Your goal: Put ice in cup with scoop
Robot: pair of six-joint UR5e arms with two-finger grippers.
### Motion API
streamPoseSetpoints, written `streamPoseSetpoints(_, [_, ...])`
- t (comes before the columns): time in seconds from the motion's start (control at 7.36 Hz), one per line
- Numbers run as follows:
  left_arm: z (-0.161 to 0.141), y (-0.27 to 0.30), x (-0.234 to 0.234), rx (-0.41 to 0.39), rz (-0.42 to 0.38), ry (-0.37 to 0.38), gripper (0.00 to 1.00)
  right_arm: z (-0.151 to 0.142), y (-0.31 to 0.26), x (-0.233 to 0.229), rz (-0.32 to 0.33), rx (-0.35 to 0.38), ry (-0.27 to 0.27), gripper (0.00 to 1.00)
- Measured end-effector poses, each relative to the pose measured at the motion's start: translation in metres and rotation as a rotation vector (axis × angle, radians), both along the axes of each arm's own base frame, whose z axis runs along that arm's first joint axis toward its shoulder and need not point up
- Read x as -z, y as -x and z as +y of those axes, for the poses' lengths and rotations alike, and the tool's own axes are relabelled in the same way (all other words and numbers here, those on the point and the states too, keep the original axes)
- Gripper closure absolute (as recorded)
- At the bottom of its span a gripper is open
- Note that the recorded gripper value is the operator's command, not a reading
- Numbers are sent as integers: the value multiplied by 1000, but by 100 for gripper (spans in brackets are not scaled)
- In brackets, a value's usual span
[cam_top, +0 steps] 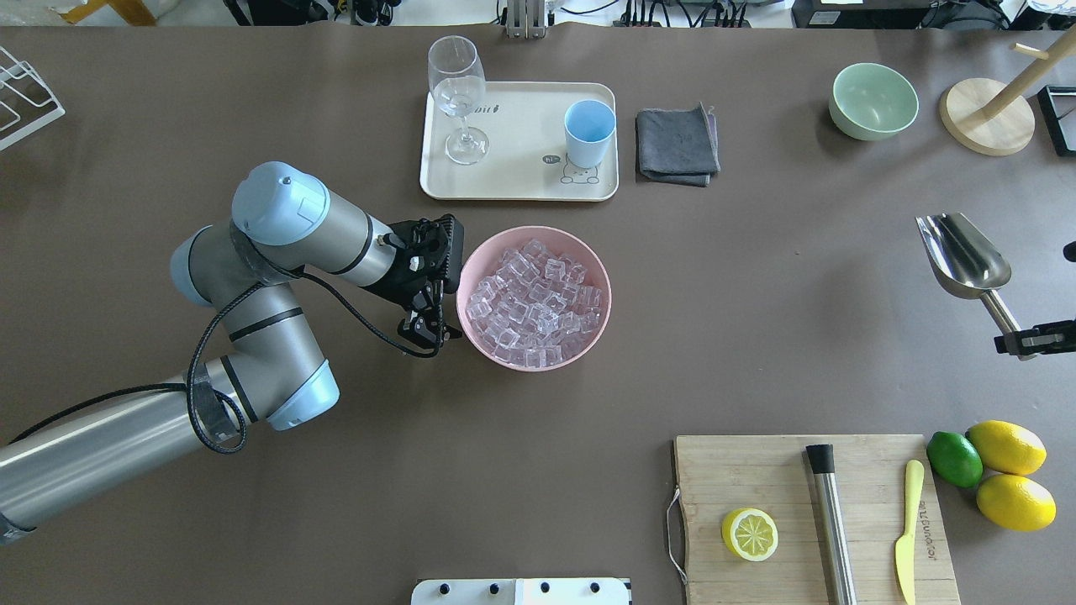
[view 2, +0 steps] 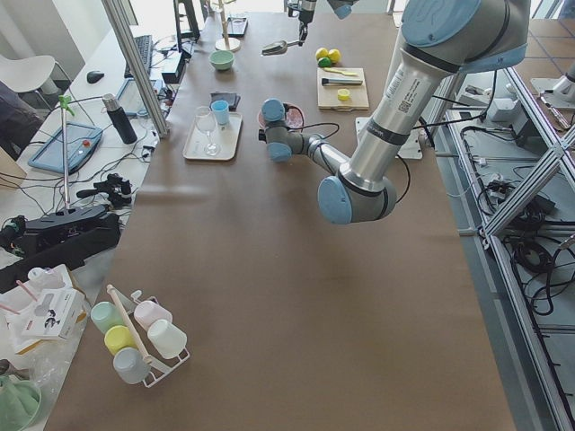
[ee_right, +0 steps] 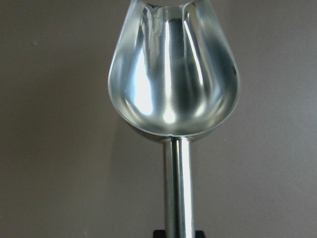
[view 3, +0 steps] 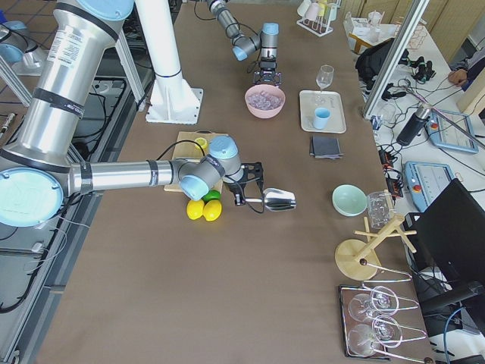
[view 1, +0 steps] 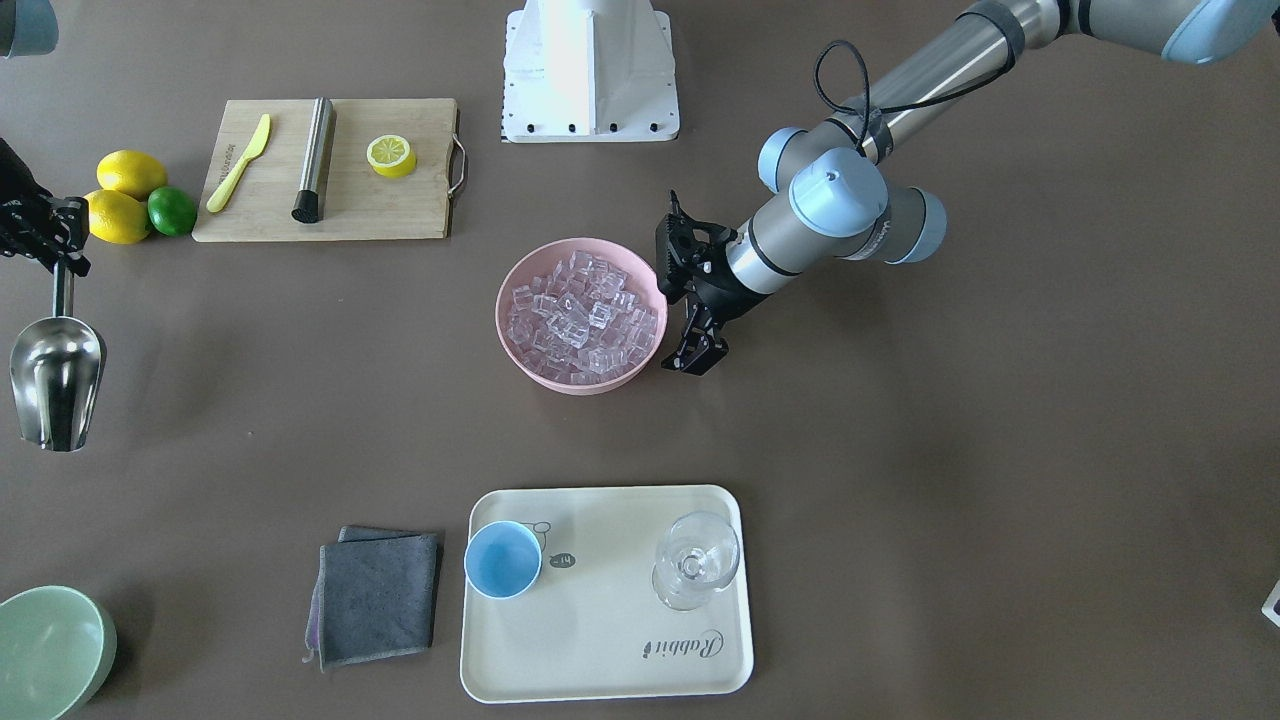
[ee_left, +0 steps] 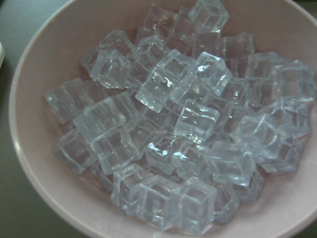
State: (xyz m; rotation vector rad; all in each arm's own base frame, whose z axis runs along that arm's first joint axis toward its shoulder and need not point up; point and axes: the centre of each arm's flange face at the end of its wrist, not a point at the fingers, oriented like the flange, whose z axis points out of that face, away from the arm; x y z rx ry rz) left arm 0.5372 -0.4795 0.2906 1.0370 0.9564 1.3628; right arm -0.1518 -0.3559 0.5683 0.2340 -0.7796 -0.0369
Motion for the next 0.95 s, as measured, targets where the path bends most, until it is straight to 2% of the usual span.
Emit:
streamPoseSetpoints(0.27, [0, 0, 0, 0, 0, 1, 1, -23, -34, 38, -10, 91, -77, 100])
streamPoseSetpoints(0.54, [0, 0, 1, 1, 1, 0, 1, -46, -49, 55, 30, 189, -211, 100])
streamPoseSetpoints(0.95, [-2, 1, 1, 4, 0, 1, 1, -57, -51, 99, 74, 299, -371, 100])
